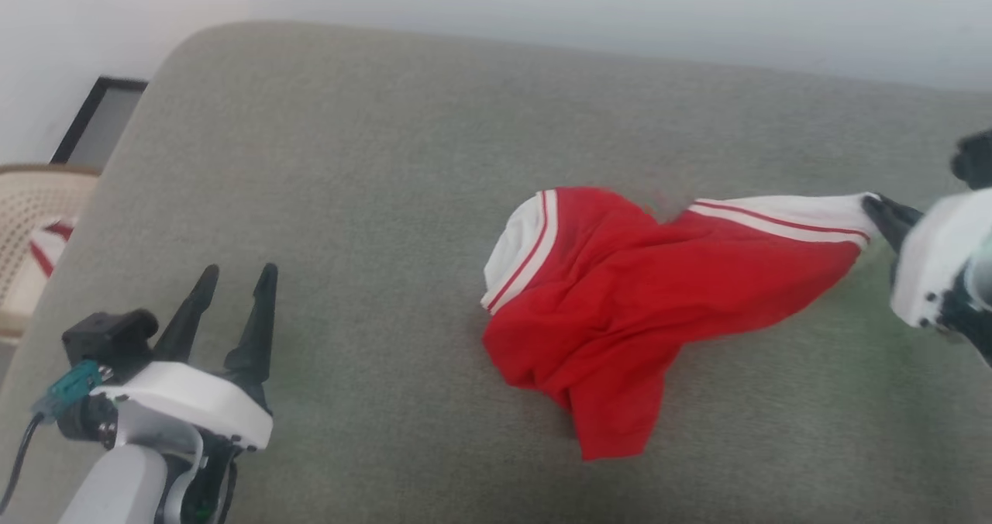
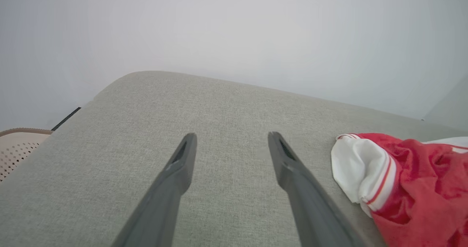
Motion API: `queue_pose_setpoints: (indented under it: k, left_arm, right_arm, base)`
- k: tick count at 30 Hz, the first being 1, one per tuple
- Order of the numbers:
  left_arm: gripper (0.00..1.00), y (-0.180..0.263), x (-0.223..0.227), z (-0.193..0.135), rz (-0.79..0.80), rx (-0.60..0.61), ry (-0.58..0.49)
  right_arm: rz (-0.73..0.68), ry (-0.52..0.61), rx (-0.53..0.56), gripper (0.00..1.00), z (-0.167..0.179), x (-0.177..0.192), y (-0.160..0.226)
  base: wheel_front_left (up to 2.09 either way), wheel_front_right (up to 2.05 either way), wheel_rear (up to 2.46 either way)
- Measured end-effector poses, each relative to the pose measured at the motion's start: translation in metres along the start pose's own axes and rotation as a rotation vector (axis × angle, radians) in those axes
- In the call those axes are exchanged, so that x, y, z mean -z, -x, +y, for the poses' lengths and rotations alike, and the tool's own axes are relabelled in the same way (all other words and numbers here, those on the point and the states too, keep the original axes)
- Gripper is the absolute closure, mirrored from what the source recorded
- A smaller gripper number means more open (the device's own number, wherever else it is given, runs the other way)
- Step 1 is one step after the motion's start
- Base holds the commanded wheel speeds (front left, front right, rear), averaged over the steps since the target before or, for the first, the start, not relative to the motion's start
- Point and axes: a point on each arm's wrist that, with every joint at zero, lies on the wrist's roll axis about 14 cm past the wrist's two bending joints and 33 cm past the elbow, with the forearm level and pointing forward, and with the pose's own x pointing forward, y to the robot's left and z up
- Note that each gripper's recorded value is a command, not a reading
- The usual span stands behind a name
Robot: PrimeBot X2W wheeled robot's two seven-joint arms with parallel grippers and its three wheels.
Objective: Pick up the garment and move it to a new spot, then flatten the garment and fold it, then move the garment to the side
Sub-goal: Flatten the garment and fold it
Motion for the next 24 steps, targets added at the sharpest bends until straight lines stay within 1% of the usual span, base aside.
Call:
queue_pose_setpoints:
  k: [3,6,8,11,15,19,20,21,22,23,24]
  left_arm:
    - [0.0,0.001,-0.002,-0.004,-0.004,0.013,0.004]
    - [0.0,0.002,-0.007,-0.009,-0.014,0.031,0.001]
    - [0.0,0.002,-0.008,-0.013,-0.017,0.045,0.002]
    - [0.0,0.002,-0.01,-0.017,-0.02,0.056,0.006]
    - [0.0,0.001,-0.01,-0.022,-0.017,0.07,0.007]
    - [0.0,-0.003,-0.009,-0.026,-0.009,0.085,0.004]
    - [0.0,-0.003,-0.008,-0.027,-0.004,0.089,0.002]
    - [0.0,-0.004,-0.008,-0.028,0.0,0.094,0.001]
    - [0.0,-0.005,-0.007,-0.03,0.008,0.102,-0.002]
    - [0.0,-0.005,-0.006,-0.032,0.016,0.11,-0.004]
    - [0.0,-0.006,-0.005,-0.034,0.025,0.12,-0.008]
  right_arm:
    - [-0.021,-0.023,0.055,1.0,-0.021,0.002,0.026]
    - [-0.01,-0.061,0.12,1.0,-0.041,0.019,0.052]
    - [0.01,-0.111,0.164,1.0,-0.053,0.037,0.067]
    - [0.068,-0.159,0.241,1.0,-0.068,0.075,0.088]
    - [0.142,-0.253,0.284,1.0,-0.068,0.12,0.1]
    - [0.16,-0.296,0.301,1.0,-0.065,0.137,0.1]
    - [0.164,-0.298,0.307,0.96,-0.066,0.139,0.1]
    - [0.162,-0.303,0.309,0.64,-0.066,0.139,0.099]
    - [0.156,-0.308,0.308,0.24,-0.065,0.137,0.097]
    - [0.15,-0.306,0.312,0.0,-0.066,0.135,0.097]
    - [0.136,-0.307,0.315,0.0,-0.067,0.131,0.097]
  base:
    - [0.0,0.0,0.0]
    - [0.0,0.0,0.0]
    - [0.0,0.0,0.0]
    - [0.0,0.0,0.0]
    - [0.0,0.0,0.0]
    - [0.0,0.0,0.0]
    - [0.0,0.0,0.0]
    - [0.0,0.0,0.0]
    - [0.0,0.0,0.0]
    - [0.0,0.0,0.0]
    - [0.0,0.0,0.0]
